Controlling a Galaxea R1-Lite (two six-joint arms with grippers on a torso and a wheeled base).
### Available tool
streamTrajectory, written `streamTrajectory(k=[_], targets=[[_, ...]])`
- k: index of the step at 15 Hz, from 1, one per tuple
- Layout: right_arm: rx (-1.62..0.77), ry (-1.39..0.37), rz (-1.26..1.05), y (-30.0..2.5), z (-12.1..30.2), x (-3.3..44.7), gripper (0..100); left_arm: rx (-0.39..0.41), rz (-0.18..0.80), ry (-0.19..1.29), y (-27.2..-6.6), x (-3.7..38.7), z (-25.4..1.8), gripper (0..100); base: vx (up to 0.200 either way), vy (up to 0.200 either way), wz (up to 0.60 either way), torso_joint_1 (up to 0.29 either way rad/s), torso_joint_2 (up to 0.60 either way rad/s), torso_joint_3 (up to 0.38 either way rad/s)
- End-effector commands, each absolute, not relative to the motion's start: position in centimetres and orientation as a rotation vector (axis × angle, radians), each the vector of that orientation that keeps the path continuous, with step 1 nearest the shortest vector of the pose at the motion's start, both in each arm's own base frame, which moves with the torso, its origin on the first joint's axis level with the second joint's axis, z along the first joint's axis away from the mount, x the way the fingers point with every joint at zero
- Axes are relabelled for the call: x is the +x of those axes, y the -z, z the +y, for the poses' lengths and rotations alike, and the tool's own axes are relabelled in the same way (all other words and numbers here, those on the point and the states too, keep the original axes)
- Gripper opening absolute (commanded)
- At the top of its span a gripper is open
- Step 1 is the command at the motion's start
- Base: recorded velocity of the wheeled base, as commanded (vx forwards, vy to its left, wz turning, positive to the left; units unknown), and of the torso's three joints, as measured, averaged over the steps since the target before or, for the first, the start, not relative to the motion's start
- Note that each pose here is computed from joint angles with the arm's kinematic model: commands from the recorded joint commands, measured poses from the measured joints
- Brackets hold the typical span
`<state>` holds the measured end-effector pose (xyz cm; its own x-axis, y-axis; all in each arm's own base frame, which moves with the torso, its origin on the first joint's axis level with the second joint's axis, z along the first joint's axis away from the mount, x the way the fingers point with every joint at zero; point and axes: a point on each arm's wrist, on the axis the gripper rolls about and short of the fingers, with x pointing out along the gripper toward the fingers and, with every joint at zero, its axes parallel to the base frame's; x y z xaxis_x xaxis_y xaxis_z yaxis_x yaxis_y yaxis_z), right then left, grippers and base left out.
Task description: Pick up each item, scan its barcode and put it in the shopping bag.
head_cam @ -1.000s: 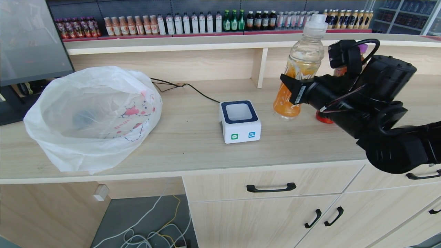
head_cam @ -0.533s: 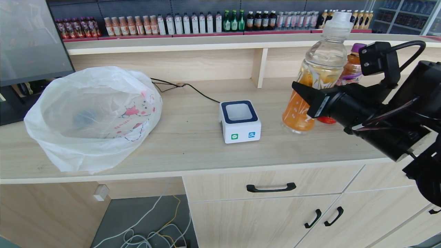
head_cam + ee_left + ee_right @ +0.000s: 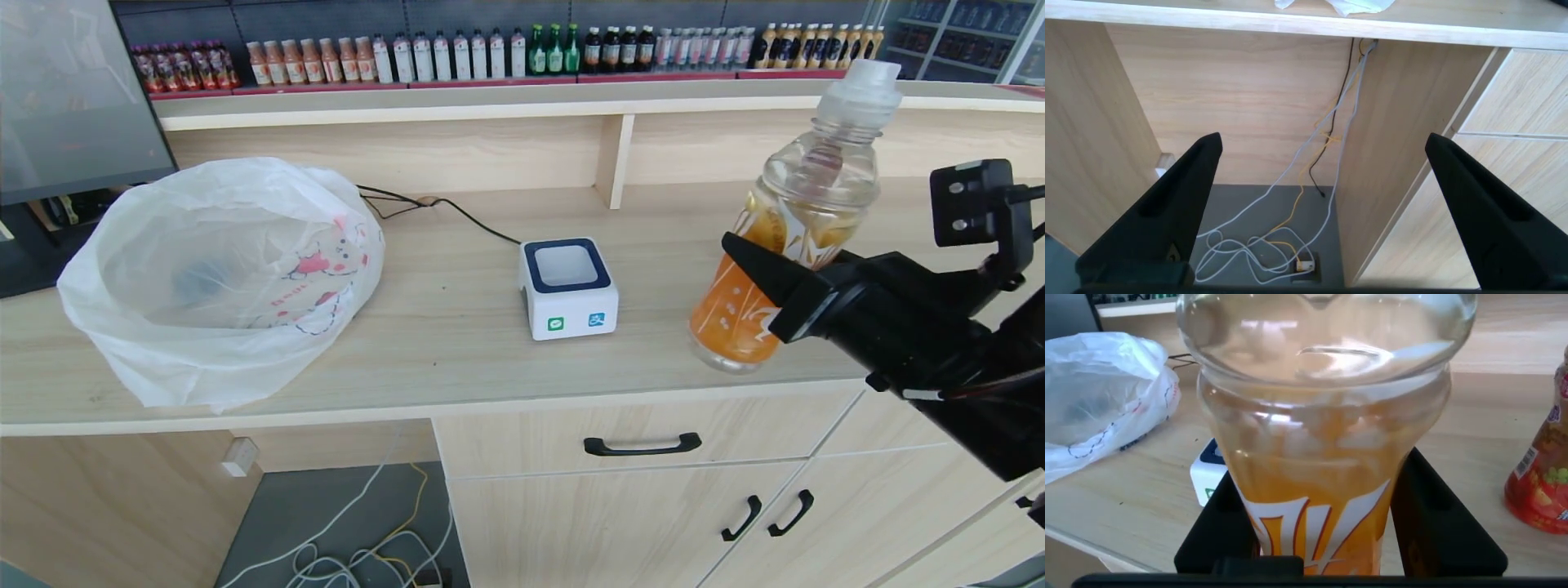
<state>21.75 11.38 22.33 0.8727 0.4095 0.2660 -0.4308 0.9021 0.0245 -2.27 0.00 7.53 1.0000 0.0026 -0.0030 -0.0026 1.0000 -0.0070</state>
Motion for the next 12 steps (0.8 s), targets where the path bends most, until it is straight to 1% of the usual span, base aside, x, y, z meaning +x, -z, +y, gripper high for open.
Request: streamTrajectory(k=[1, 6, 8, 10, 12], targets=[[0.083, -0.465, -0.257, -21.7, 11.6, 20.8, 0, -0.008, 0.003, -0.002, -7.5, -2.3, 0.0, 100, 0.0, 0.0, 0.0, 0.0, 0.0, 0.0], [0.042, -0.474, -0.275, -21.3, 10.7, 18.5, 0, -0.008, 0.003, -0.003, -7.5, -2.3, 0.0, 100, 0.0, 0.0, 0.0, 0.0, 0.0, 0.0], [0.032, -0.48, -0.276, -21.2, 10.7, 18.3, 0, -0.006, 0.003, -0.003, -7.5, -2.3, 0.0, 100, 0.0, 0.0, 0.0, 0.0, 0.0, 0.0], [0.031, -0.517, -0.279, -21.3, 11.4, 18.0, 0, -0.008, 0.003, -0.003, -7.5, -2.3, 0.0, 100, 0.0, 0.0, 0.0, 0.0, 0.0, 0.0], [-0.021, -0.58, -0.312, -21.6, 12.8, 17.2, 0, -0.008, 0.003, -0.002, -7.5, -2.3, 0.0, 100, 0.0, 0.0, 0.0, 0.0, 0.0, 0.0]])
